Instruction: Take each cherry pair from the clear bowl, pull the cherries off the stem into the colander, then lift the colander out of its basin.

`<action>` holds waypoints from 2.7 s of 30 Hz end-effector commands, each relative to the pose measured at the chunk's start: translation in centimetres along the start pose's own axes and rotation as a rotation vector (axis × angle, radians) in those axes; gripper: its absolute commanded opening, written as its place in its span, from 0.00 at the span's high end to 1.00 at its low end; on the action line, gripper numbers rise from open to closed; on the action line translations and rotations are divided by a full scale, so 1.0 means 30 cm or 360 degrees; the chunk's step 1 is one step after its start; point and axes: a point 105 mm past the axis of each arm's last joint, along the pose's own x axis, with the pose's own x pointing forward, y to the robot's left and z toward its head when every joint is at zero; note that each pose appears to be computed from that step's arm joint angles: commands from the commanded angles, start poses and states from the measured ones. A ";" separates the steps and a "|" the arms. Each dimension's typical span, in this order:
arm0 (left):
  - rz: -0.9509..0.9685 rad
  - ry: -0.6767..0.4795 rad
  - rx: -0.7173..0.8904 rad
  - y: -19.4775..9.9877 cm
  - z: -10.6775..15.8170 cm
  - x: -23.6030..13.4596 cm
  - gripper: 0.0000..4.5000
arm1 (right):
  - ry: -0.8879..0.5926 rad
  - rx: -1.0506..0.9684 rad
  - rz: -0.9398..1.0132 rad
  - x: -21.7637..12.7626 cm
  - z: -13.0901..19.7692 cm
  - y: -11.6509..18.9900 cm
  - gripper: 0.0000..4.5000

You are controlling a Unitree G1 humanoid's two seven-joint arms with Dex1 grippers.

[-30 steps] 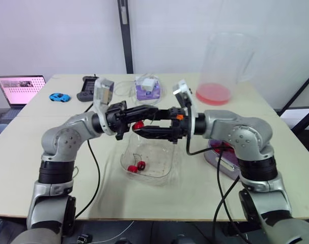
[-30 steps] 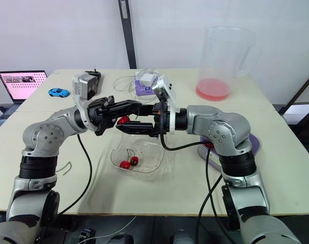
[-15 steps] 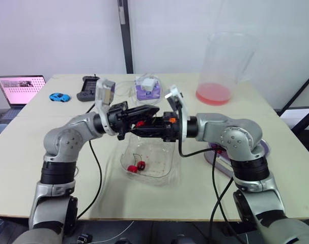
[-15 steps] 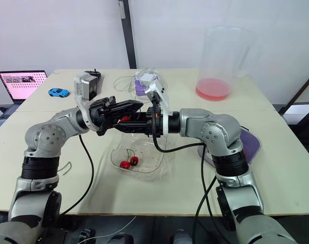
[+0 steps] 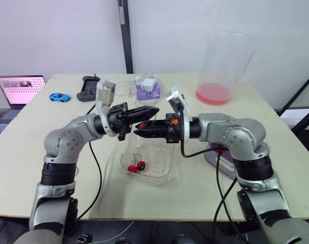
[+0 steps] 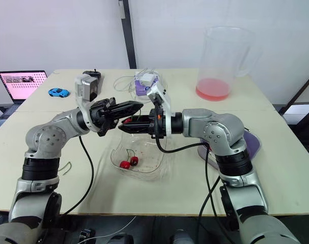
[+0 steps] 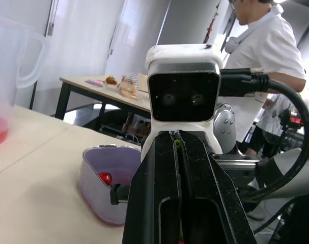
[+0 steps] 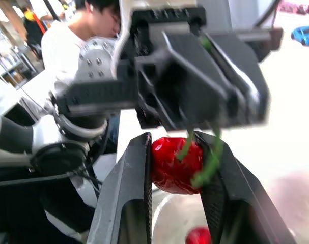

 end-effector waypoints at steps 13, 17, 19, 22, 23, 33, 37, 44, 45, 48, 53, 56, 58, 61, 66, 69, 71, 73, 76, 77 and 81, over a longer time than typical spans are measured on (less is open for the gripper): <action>-0.0031 -0.0022 0.0107 -0.010 0.046 -0.002 1.00 | 0.0184 0.0051 -0.0008 -0.043 -0.094 0.030 0.72; 0.0002 -0.0022 0.0123 -0.006 0.051 -0.019 1.00 | 0.0134 -0.0007 -0.0158 -0.193 -0.042 0.013 0.72; 0.0019 -0.0017 0.0124 -0.004 0.049 -0.030 1.00 | 0.0135 -0.0033 -0.0319 -0.293 -0.004 -0.015 0.72; 0.0039 -0.0010 0.0124 -0.002 0.045 -0.043 1.00 | 0.0284 -0.0090 -0.0653 -0.462 -0.006 -0.078 0.72; 0.0042 -0.0009 0.0125 -0.001 0.044 -0.046 1.00 | 0.0319 -0.0104 -0.0717 -0.498 -0.008 -0.089 0.72; 0.0081 0.0017 0.0124 0.014 0.028 -0.073 1.00 | 0.1040 -0.0099 -0.1306 -0.931 -0.182 -0.121 0.72; 0.0074 0.0027 0.0121 0.015 0.018 -0.067 1.00 | 0.1031 -0.0065 -0.1298 -0.925 -0.231 -0.131 0.72; 0.0070 0.0046 0.0123 0.012 0.015 -0.070 1.00 | 0.0979 -0.0080 -0.1299 -0.917 -0.197 -0.124 0.08; 0.0071 0.0047 0.0123 0.011 0.015 -0.071 1.00 | 0.0958 -0.0112 -0.1252 -0.892 -0.167 -0.113 0.03; 0.0074 0.0053 0.0125 0.008 0.015 -0.074 1.00 | 0.0870 -0.0193 -0.1118 -0.817 -0.086 -0.082 0.03; 0.0159 0.0090 0.0162 0.003 0.030 -0.109 1.00 | 0.0384 -0.0499 -0.0649 -0.582 0.153 0.008 0.03; 0.0245 0.0116 0.0177 -0.009 0.036 -0.154 1.00 | 0.0207 -0.0601 -0.0347 -0.451 0.221 0.077 0.03; 0.0379 0.0147 0.0185 -0.011 0.036 -0.211 1.00 | 0.0144 -0.0640 -0.0165 -0.369 0.238 0.113 0.03; 0.0642 0.0190 0.0170 -0.009 0.020 -0.324 1.00 | 0.0136 -0.0638 -0.0049 -0.300 0.221 0.118 0.03; 0.1034 0.0289 0.0113 -0.031 -0.048 -0.510 1.00 | 0.0177 -0.0644 0.0025 -0.251 0.186 0.090 0.03; 0.1297 0.0371 0.0076 -0.027 -0.097 -0.622 1.00 | 0.0186 -0.0654 0.0031 -0.235 0.178 0.068 0.03; 0.1413 0.0400 0.0050 -0.020 -0.121 -0.666 1.00 | 0.0184 -0.0651 0.0039 -0.226 0.175 0.063 0.03; 0.1487 0.0420 0.0002 -0.020 -0.159 -0.703 1.00 | 0.0179 -0.0645 0.0029 -0.219 0.174 0.055 0.03; 0.1572 0.0473 -0.0111 -0.020 -0.240 -0.753 1.00 | 0.0175 -0.0639 0.0002 -0.215 0.169 0.046 0.03; 0.1594 0.0494 -0.0135 -0.021 -0.257 -0.763 1.00 | 0.0175 -0.0636 -0.0002 -0.215 0.168 0.047 0.03; 0.1635 0.0569 -0.0203 -0.032 -0.317 -0.798 1.00 | 0.0182 -0.0626 -0.0034 -0.220 0.164 0.048 0.03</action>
